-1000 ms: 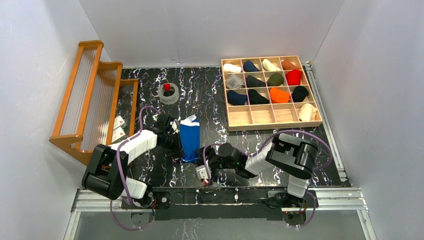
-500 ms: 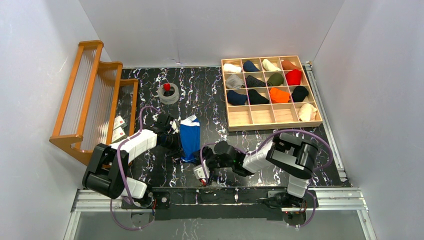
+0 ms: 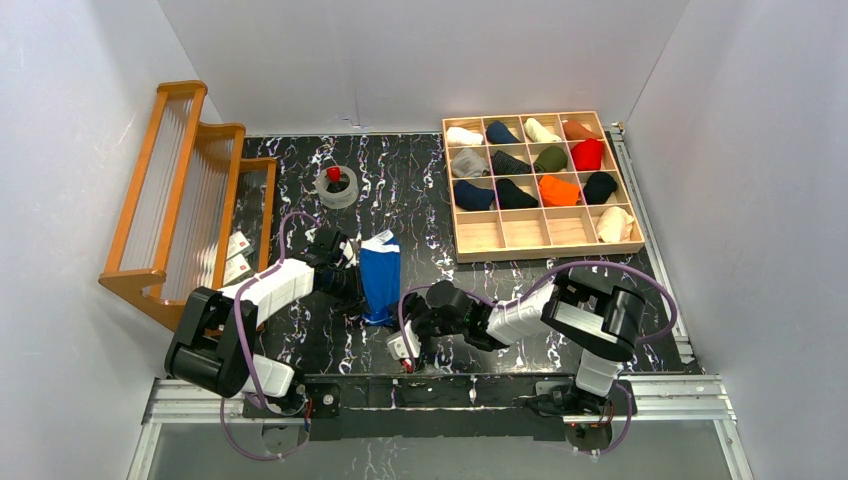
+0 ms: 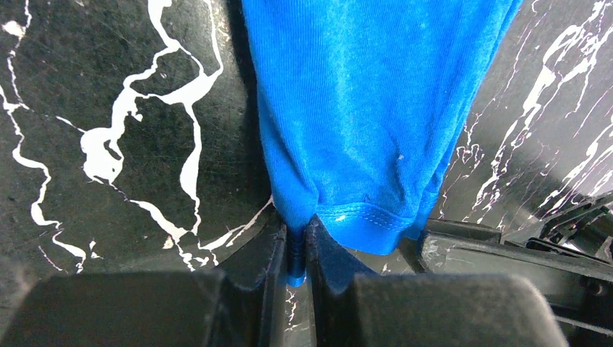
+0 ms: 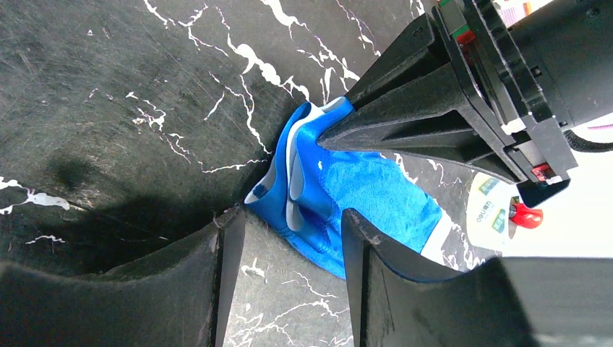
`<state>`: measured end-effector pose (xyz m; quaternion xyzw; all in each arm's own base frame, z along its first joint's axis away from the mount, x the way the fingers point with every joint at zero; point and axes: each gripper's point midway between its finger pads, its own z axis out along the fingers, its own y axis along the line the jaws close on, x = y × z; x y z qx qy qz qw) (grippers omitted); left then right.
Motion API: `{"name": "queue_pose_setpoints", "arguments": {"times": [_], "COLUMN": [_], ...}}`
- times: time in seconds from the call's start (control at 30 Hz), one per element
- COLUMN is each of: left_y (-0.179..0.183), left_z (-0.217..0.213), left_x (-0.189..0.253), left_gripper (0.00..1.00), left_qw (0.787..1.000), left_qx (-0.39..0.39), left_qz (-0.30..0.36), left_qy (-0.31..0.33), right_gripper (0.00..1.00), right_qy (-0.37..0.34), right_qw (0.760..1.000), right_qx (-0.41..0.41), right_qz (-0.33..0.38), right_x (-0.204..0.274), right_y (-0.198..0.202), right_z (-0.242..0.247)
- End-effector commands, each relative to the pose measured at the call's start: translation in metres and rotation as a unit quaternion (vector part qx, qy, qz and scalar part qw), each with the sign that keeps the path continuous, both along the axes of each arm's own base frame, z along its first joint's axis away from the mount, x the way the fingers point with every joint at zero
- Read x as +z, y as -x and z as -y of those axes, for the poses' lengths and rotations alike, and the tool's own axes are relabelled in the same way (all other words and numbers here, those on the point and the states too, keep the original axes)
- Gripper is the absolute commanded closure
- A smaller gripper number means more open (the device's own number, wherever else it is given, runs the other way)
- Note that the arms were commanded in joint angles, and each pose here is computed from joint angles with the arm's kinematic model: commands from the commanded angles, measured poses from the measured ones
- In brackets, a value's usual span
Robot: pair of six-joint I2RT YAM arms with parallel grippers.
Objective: Roll the underwear
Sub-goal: Pick up the underwear from the center of the board.
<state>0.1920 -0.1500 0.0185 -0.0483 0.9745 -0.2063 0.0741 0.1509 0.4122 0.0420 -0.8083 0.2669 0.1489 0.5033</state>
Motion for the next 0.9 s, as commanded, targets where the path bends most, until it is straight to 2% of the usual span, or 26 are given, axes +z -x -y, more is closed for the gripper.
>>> {"name": "queue_pose_setpoints", "arguments": {"times": [0.0,0.1,0.23,0.5,0.7,0.87], "left_y": [0.011,0.012,0.011,0.011,0.011,0.01], "left_z": [-0.004,-0.003,-0.003,-0.004,-0.003,-0.003], "left_x": [-0.003,-0.003,-0.003,-0.004,-0.003,-0.003], "left_gripper": [1.0,1.0,1.0,1.0,1.0,1.0], "left_qw": [1.0,1.0,1.0,1.0,1.0,1.0], "left_qx": [-0.011,-0.013,-0.012,-0.012,-0.012,-0.012], "left_qz": [-0.02,-0.023,-0.021,-0.021,-0.02,-0.019], "left_qy": [-0.007,-0.005,-0.005,-0.005,-0.004,-0.005], "right_gripper": [0.4,0.41,0.48,0.49,0.6,0.74], "right_qy": [0.02,0.026,0.037,0.049,0.068,0.064], "right_qw": [1.0,0.999,0.999,0.998,0.997,0.998], "right_qx": [0.011,0.019,0.019,0.026,0.022,0.008], "right_qz": [0.0,-0.004,-0.004,-0.01,-0.019,-0.013], "right_x": [-0.007,-0.011,-0.014,-0.019,-0.026,-0.023], "right_y": [0.003,0.006,0.005,0.007,0.007,0.003], "right_z": [0.0,-0.002,-0.001,-0.004,0.001,0.002]}}
